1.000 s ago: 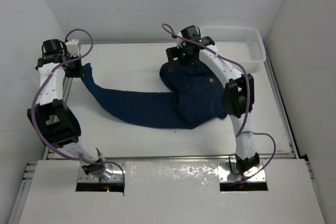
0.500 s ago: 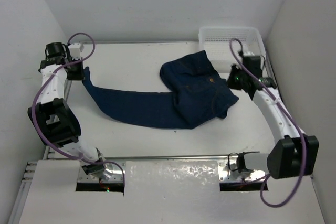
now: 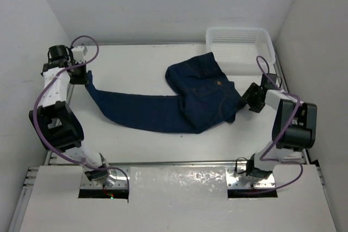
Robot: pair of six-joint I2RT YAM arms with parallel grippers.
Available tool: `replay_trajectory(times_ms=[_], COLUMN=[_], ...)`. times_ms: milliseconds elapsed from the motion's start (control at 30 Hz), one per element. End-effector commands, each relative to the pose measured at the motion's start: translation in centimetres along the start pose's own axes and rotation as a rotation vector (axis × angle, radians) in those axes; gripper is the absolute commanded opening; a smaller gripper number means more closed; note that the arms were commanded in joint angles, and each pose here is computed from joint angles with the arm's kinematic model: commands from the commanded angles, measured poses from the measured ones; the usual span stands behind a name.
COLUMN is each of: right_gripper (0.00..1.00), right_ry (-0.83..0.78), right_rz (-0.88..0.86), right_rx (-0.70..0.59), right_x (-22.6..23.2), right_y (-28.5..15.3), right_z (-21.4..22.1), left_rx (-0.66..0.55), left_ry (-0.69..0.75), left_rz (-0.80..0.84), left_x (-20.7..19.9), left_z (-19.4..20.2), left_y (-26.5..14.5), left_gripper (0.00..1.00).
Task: Fold and stack the trousers
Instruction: Flatten the trousers out
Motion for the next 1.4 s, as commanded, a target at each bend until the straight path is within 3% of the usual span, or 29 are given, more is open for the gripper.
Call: replay_trajectory(times_ms=[0, 167, 267, 300, 400, 733, 833, 933, 967, 1033, 1067, 1133, 1167, 1233, 1300, 1333, 1367], right_gripper=[0.6, 0.5, 0.34, 0.19, 0.0, 0.0, 0.0, 0.0, 0.0, 0.0, 0.0, 0.0, 0.0, 0.0, 0.0, 0.0, 0.0], right_ry=[0.017, 0.035, 0.026, 0.019, 0.011, -0.027, -0.098, -0.24, -0.319, -0.372, -0.427, -0.423, -0.421, -0.373, -0.312, -0.301, -0.264], right_rz=[-0.046, -0.026, -0.027, -0.039, -0.092, -0.177, -0.212, -0.307, -0.431, -0.518, -0.685, -0.802, -0.938, -1.067, -1.103, -1.134, -1.055], right_rx=[-0.055, -0.01, -0.017, -0.014, 0.001, -0.089, -0.132, -0.169, -0.209, -0.191, -0.301, -0.345, -0.492, -0.591, -0.658, -0.723, -0.673], right_x=[0.9, 0.7, 0.7, 0.8, 1.4, 2.9, 5.1, 11.3, 16.5, 21.6, 27.1, 31.5, 33.8, 34.8, 33.3, 31.7, 30.0], right_y=[1.8, 3.8, 3.8, 3.6, 3.1, -0.9, -2.5, -4.5, -6.8, -7.7, -13.0, -15.2, -21.4, -25.8, -27.2, -30.8, -27.1], right_z=[-2.3, -2.2, -2.4, -2.5, -2.5, -3.8, -4.9, -6.0, -6.8, -7.6, -10.0, -12.0, -14.5, -16.1, -17.3, -16.9, -16.5], left_rx=[-0.042, -0.045, -0.047, -0.052, -0.055, -0.068, -0.09, -0.129, -0.211, -0.32, -0.462, -0.639, -0.713, -0.893, -0.97, -1.022, -1.016], left_ry=[0.017, 0.02, 0.014, 0.004, -0.027, -0.071, -0.081, -0.109, -0.109, -0.215, -0.225, -0.329, -0.326, -0.323, -0.289, -0.239, -0.228], left_rz=[-0.028, -0.054, -0.066, -0.065, -0.068, -0.09, -0.103, -0.138, -0.175, -0.225, -0.262, -0.306, -0.333, -0.402, -0.424, -0.42, -0.392], left_x=[0.2, 0.4, 0.7, 0.8, 1.4, 2.8, 3.3, 4.7, 5.6, 8.5, 9.8, 12.9, 13.6, 14.6, 14.5, 13.6, 13.3], left_z=[-0.3, -0.6, -0.7, -0.8, -0.7, -1.2, -2.0, -4.1, -6.8, -9.2, -12.2, -14.1, -15.1, -16.6, -17.1, -17.4, -17.1], left_y=[-0.5, -0.7, -0.7, -0.7, -0.6, -0.6, -0.6, -0.7, -2.4, -4.4, -8.0, -12.1, -14.3, -19.9, -22.4, -24.1, -23.6], left_gripper=[0.0, 0.0, 0.0, 0.0, 0.0, 0.0, 0.0, 0.0, 0.0, 0.0, 0.0, 0.0, 0.0, 0.0, 0.0, 0.0, 0.0])
Point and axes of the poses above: each gripper's point midway between its finger pads, its own y axis out along the fingers, its own x axis along the line the jaws close on, z = x × y, the point moved 9 cm from there along -y, back along the fingers, and after that the axes turned 1 degree about y, right-handed, at the moved point
